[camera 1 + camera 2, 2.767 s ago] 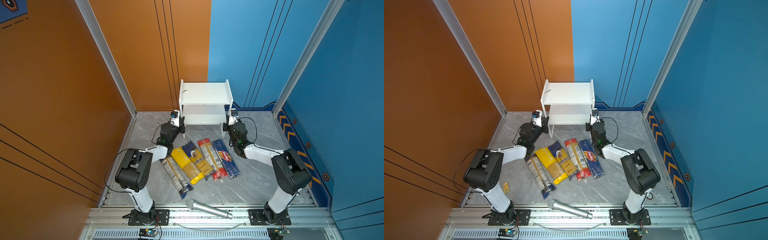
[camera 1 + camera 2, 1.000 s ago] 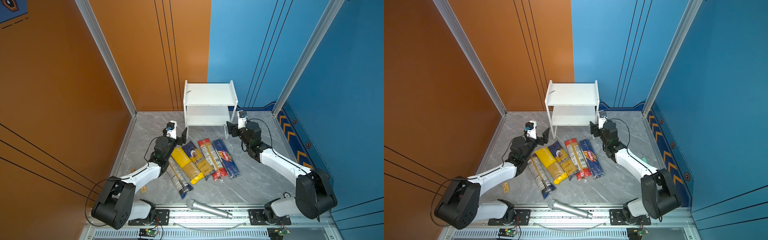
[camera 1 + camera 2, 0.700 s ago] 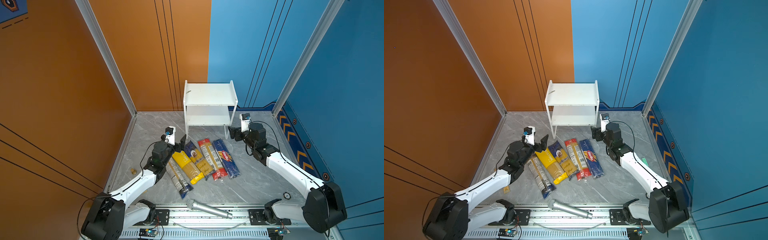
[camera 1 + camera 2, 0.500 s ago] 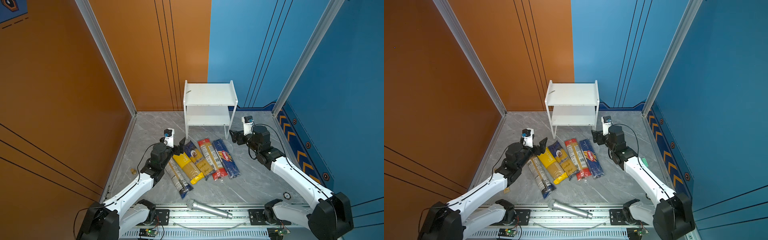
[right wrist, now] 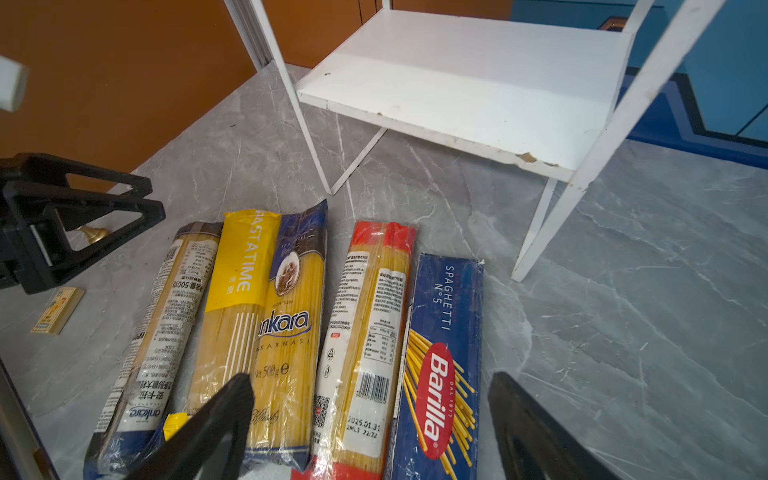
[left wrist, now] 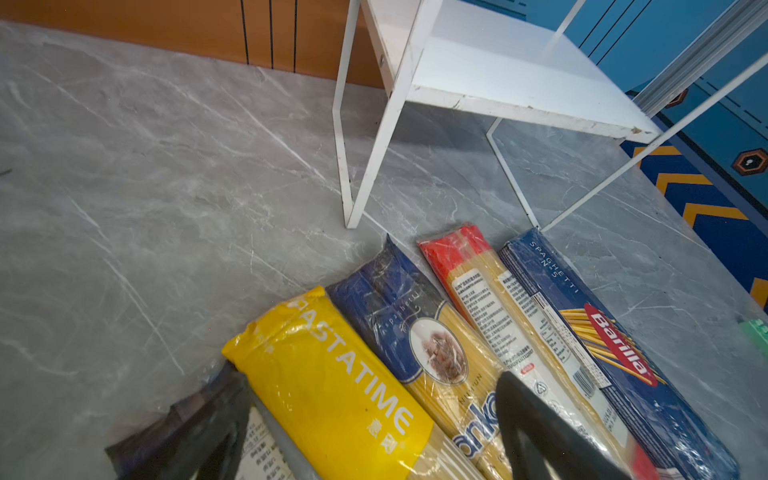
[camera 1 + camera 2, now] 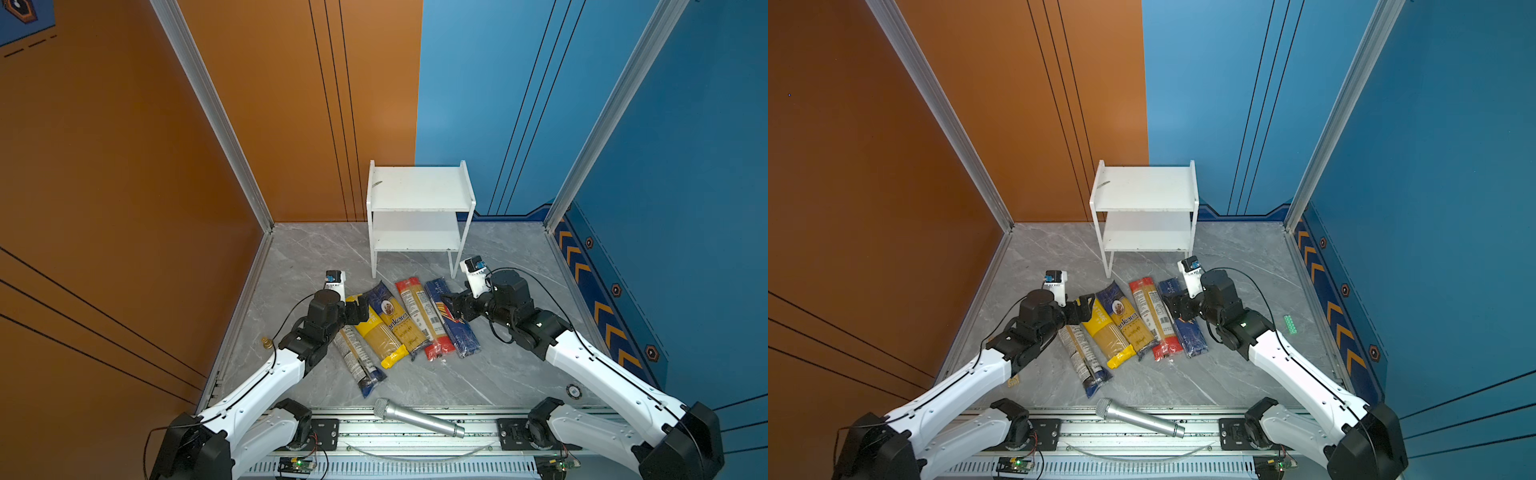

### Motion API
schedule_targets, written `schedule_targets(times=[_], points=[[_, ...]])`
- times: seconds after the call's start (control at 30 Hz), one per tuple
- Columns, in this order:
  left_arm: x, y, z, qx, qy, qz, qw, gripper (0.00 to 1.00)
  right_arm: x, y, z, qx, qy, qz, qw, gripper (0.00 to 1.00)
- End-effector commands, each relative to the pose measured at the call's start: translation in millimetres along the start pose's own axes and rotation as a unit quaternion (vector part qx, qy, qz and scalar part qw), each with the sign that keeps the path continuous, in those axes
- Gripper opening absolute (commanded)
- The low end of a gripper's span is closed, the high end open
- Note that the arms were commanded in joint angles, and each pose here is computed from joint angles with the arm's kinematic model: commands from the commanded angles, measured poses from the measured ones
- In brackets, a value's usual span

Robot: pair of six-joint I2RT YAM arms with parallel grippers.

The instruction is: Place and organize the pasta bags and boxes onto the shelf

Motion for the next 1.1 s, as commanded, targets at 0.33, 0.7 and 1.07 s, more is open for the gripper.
schedule_targets(times=[0.33,0.7,1.07], points=[[2,-33,-12,0.123,0.029,-0.084,0.988,0.98,53,-38,23,0.084,0.083,-0.032,0.993,0.84],[11,-50,-36,0.190,0.073,-0.137,0.969,0.98,73,-45,49,0.100,0.097,-0.051,0.989,0.84],[42,-82,-54,0.250,0.225,-0.252,0.908,0.98,74,-43,61,0.108,0.095,-0.061,0.988,0.84]])
Point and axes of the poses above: each gripper's point midway between its finger pads, its own z axis out along the fingers, its own x axis along the line the jaws close on, y = z × x, the point moved 5 cm from there along -z, back along the fingers, and after that the axes turned 3 degrees about -z, right-handed, at the moved point
